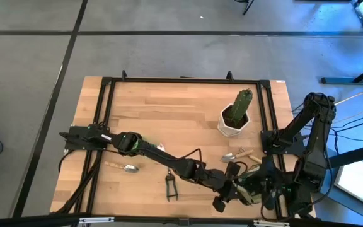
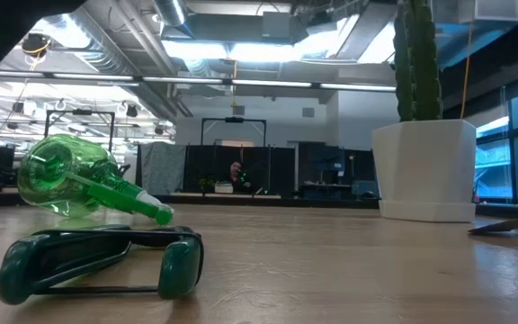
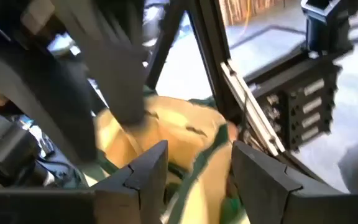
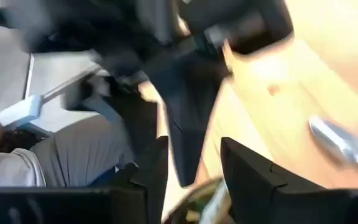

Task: Pick & Place Garden tools in Gardening bag
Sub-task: Adjust the white bag

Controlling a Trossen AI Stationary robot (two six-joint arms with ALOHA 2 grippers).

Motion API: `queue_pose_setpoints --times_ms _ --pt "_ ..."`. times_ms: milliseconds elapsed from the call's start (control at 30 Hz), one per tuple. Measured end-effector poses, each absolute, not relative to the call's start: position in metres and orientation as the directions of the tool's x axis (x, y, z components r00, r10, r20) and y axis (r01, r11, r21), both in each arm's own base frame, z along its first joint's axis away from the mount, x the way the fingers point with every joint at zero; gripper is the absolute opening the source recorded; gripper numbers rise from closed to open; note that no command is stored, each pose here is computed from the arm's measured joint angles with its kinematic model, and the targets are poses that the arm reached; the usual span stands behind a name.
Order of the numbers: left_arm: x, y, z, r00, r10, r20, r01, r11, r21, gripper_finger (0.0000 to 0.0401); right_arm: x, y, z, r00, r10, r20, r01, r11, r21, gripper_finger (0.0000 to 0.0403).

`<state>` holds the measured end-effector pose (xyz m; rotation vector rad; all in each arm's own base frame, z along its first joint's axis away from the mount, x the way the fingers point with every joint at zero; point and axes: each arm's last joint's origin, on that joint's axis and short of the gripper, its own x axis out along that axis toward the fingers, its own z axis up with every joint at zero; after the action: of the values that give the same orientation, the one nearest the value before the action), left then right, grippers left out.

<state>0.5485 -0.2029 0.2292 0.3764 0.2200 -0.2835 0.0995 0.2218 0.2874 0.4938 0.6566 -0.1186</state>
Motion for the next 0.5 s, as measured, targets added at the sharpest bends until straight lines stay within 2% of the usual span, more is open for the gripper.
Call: queue_pose_setpoints --times_ms 200,333,500 --pt "0.542 -0.208 0.223 0.905 -0.219 -0.364 0.346 0.877 0.334 0.0136 0.103 0.229 0.296 0.837 0.078 -0.541 0.129 0.934 0.334 0.0128" --pt "0.538 -0.213 0.219 0.908 -0.144 -0.393 0.298 0.882 0.366 0.0107 0.104 0.231 0.298 0.852 0.086 -0.517 0.111 0.935 0.337 0.0116" --pt "0.532 -0.219 0.215 0.900 -0.041 -0.434 0.242 0.874 0.421 0.0034 0.105 0.232 0.297 0.852 0.084 -0.516 0.112 0.935 0.338 0.0058"
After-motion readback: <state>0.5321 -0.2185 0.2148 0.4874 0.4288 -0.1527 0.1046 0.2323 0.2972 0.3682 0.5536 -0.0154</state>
